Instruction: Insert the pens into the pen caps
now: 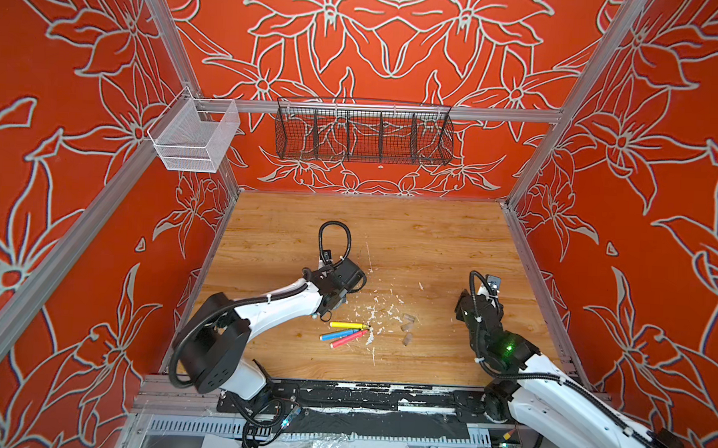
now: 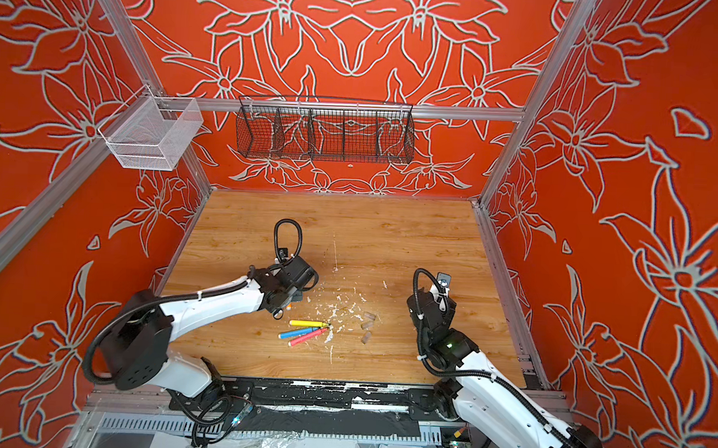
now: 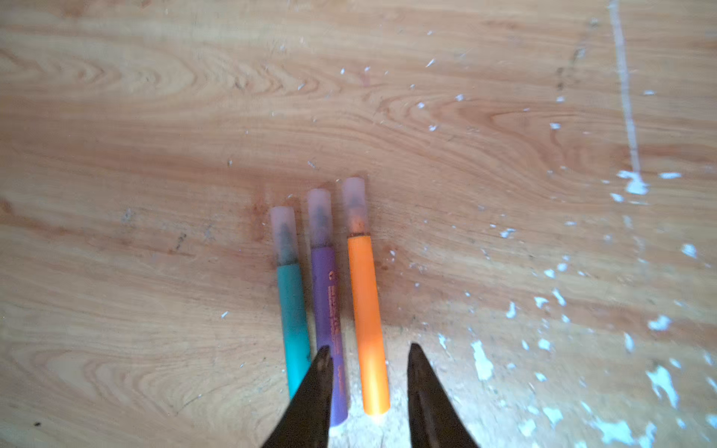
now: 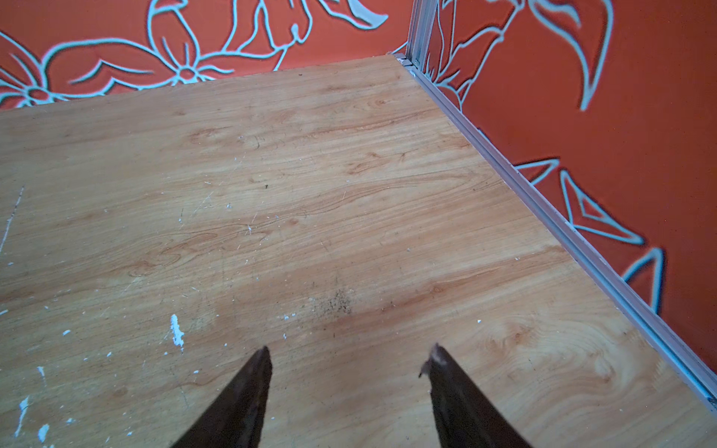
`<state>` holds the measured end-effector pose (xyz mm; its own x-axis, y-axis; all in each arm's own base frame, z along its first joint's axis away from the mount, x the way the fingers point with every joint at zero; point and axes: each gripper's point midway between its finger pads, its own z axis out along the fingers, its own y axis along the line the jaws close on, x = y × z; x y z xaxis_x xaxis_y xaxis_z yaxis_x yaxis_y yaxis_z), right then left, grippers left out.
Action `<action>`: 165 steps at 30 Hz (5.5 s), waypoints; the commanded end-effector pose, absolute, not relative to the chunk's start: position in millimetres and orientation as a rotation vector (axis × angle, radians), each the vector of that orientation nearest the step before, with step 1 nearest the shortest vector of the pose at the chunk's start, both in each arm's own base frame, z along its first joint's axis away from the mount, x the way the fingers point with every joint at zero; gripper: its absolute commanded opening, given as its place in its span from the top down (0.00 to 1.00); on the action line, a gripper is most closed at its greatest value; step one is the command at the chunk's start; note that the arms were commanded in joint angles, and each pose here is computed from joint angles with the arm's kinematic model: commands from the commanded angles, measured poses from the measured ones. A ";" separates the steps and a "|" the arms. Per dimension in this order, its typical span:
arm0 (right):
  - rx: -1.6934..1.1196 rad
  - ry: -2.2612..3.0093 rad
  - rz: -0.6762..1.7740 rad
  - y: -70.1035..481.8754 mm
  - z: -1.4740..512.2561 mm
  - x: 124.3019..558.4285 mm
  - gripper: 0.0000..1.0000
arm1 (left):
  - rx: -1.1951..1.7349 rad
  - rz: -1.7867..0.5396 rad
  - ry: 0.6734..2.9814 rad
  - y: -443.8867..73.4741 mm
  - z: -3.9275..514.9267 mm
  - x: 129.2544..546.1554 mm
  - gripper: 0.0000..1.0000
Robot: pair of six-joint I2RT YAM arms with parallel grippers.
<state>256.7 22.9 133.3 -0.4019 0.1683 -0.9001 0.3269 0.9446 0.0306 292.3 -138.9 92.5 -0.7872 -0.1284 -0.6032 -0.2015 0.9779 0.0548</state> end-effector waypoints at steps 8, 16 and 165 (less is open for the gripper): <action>0.389 1.968 -0.162 22.9 144.7 260.7 0.32 | 0.294 0.062 2.586 -190.7 86.7 207.8 0.68; 0.384 1.971 -0.155 24.0 144.5 260.5 0.31 | 0.446 0.034 2.648 -207.3 63.3 181.3 0.66; 0.005 1.849 1.201 279.0 266.6 217.9 0.97 | 0.719 -0.689 1.820 -308.8 223.4 211.2 1.00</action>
<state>222.8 275.3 254.5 -0.5836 0.4063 -0.7031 -0.4325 0.5774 0.6926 211.5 -305.2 220.8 -0.3211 0.1609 -0.9333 0.7289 0.6712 -0.1351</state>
